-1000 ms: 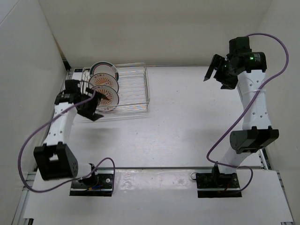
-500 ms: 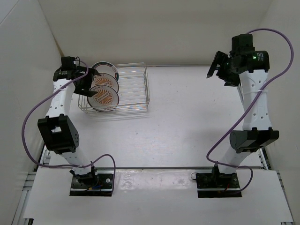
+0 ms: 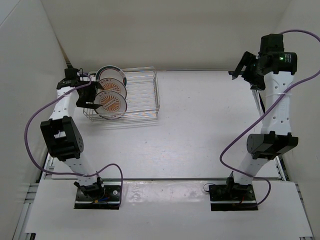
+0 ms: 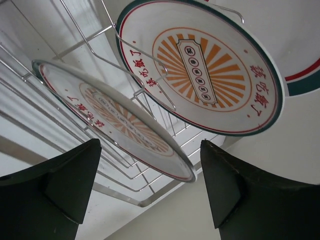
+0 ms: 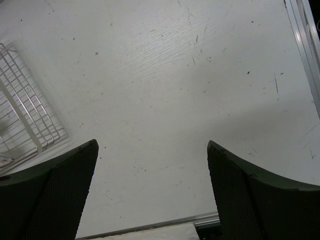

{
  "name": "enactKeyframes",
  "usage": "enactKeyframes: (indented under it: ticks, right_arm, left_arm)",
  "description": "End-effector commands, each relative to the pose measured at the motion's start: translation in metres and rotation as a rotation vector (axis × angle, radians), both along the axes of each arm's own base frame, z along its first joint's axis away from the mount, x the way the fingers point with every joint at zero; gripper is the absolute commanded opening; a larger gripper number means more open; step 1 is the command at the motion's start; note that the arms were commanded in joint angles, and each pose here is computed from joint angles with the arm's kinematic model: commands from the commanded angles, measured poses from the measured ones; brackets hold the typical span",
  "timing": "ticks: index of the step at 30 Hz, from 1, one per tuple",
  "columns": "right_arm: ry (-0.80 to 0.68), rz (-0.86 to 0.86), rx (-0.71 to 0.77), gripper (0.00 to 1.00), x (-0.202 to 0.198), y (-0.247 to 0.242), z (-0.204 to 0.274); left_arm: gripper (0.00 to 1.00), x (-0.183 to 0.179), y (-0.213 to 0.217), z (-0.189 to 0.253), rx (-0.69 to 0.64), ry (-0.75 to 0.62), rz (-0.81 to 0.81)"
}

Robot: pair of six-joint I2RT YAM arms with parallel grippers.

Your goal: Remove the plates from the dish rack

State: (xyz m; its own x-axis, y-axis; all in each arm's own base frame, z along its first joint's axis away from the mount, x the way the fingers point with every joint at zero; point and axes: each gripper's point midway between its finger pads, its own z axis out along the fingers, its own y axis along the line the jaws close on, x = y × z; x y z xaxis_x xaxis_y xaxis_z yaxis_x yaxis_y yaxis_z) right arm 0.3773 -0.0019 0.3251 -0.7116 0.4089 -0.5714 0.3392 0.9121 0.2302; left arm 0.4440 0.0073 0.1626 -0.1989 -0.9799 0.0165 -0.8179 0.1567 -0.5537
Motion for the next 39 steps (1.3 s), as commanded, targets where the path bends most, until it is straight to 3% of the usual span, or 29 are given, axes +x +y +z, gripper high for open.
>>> enactKeyframes:
  ticks: [1,4,12,15,22,34,39]
  right_arm:
    - [0.233,0.000,0.035,0.90,-0.058,0.003,-0.017]
    - [0.246,-0.009,0.055,0.90,-0.056,0.002,-0.021]
    - [0.258,-0.011,0.109,0.90,-0.055,0.005,-0.025]
    - [0.261,-0.009,0.117,0.90,-0.055,0.005,-0.026]
    - [0.273,-0.002,0.142,0.90,-0.054,0.007,-0.029]
    - [0.274,0.035,0.204,0.90,-0.049,0.015,-0.032]
    - [0.280,0.033,0.211,0.90,-0.049,0.015,-0.034]
  left_arm:
    - [0.90,0.013,0.006,0.007,-0.018,-0.046,-0.003]
    - [0.86,0.021,0.006,0.007,-0.033,-0.074,-0.011]
    - [0.62,0.031,0.013,0.012,-0.054,-0.114,-0.017]
    - [0.58,0.031,0.017,0.017,-0.064,-0.134,-0.010]
    - [0.36,0.054,0.018,0.041,-0.137,-0.294,-0.011]
    - [0.30,0.061,0.008,0.071,-0.287,-0.409,0.005]
    - [0.17,0.050,0.006,0.080,-0.281,-0.402,0.010]
